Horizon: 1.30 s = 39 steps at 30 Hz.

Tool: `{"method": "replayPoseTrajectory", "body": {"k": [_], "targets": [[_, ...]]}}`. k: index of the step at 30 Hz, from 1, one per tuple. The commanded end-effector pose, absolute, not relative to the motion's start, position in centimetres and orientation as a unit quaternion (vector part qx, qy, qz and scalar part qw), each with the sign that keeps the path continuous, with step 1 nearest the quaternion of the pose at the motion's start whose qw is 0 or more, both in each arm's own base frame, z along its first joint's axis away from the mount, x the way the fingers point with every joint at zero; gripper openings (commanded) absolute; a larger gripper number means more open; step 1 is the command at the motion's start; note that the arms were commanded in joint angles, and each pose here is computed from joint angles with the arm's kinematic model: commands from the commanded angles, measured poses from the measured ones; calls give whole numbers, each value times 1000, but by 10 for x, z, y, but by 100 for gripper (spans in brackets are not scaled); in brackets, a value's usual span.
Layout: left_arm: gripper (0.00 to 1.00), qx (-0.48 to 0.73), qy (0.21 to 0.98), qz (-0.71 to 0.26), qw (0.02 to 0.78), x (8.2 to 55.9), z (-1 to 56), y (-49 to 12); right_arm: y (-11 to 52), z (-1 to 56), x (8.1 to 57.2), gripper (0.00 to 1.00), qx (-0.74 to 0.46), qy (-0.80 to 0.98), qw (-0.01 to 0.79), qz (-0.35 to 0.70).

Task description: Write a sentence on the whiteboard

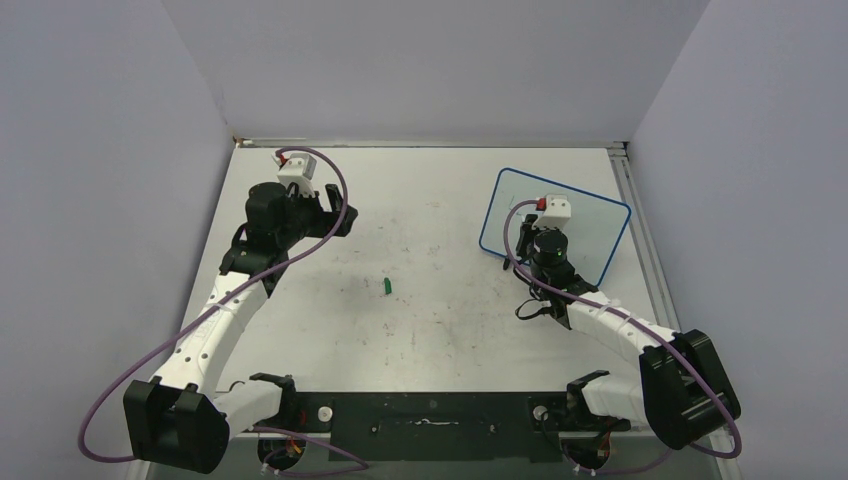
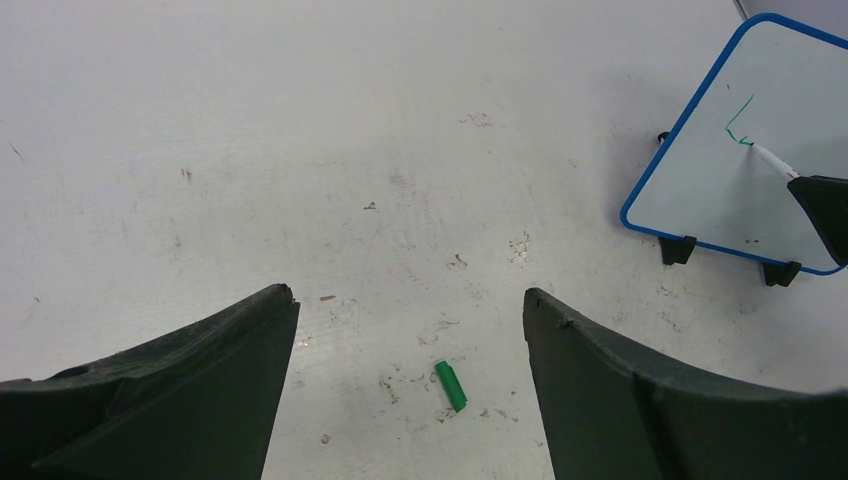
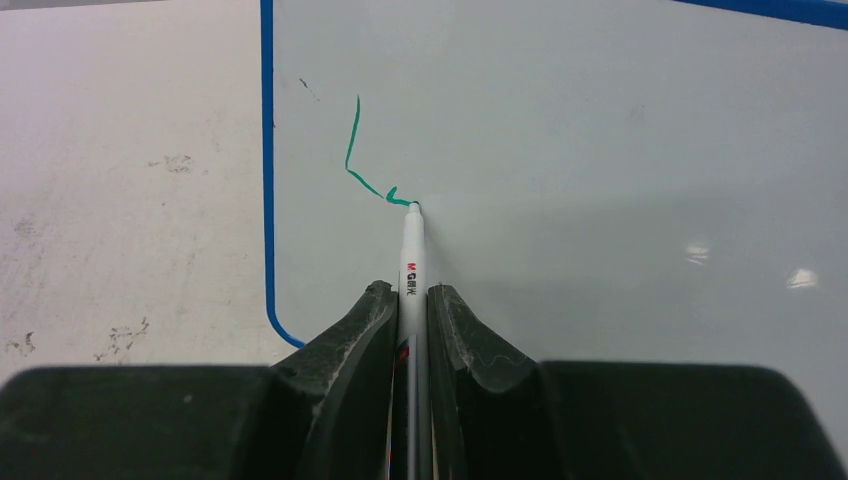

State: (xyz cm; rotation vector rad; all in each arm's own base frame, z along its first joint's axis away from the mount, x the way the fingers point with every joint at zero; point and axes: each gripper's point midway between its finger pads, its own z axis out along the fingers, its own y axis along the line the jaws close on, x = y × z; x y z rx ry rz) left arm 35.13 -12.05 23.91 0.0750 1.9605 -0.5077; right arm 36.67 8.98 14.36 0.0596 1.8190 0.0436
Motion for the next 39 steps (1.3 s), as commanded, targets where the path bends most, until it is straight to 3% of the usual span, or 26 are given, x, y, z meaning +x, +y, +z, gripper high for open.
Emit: {"method": "replayPoseTrajectory", "body": {"k": [1,31,39], "targets": [[81,42,806,-219,548,349,253,-121,90,173,377,5,35,760,649,27],[82,43,806,-223,547,349,253,-123,100,169,382,5,14,763,645,37],[82,42,807,-224,545,350,252,-123,91,195,370,5,27,741,670,37]]}}
